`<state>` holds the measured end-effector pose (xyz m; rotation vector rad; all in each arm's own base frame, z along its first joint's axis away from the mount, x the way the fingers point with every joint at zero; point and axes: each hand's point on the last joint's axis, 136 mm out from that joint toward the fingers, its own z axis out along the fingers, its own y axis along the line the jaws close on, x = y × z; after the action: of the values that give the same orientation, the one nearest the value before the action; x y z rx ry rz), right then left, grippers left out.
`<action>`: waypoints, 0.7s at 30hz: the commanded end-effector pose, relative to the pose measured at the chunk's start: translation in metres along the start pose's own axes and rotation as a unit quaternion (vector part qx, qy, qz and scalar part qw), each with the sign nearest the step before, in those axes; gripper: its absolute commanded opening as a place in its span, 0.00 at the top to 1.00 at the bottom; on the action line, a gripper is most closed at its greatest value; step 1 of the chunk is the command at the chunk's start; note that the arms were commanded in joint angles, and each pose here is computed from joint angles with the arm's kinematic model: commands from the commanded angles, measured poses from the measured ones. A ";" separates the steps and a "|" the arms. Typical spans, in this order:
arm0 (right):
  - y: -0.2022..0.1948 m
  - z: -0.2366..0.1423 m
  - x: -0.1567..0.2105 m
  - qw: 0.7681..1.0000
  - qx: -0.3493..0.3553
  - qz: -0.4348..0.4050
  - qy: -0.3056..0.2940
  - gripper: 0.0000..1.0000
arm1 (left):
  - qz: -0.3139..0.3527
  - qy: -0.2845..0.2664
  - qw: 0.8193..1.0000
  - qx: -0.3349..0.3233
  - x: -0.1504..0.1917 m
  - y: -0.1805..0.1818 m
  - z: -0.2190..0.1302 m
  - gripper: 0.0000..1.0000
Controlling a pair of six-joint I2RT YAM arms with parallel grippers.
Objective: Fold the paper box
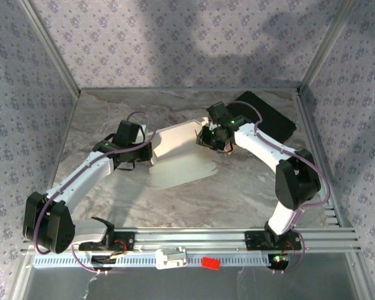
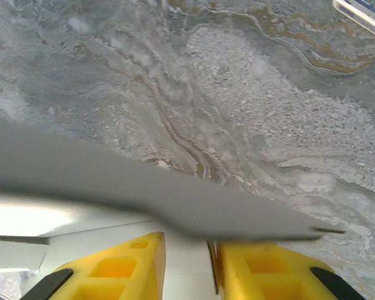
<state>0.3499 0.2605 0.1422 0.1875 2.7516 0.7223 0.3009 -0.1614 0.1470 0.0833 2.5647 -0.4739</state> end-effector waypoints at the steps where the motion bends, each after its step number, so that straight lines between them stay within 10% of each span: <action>1: 0.004 -0.002 0.001 1.000 0.013 -0.020 0.004 0.72 | 0.002 -0.018 1.000 0.025 -0.019 -0.013 -0.007 1.00; 21: 0.035 0.000 0.018 0.997 -0.027 -0.074 0.021 0.71 | -0.002 -0.026 0.999 0.033 -0.026 -0.019 -0.010 1.00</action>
<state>0.3418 0.2810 0.1421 0.0520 2.7572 0.6843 0.3038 -0.1611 0.1461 0.0574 2.5780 -0.4761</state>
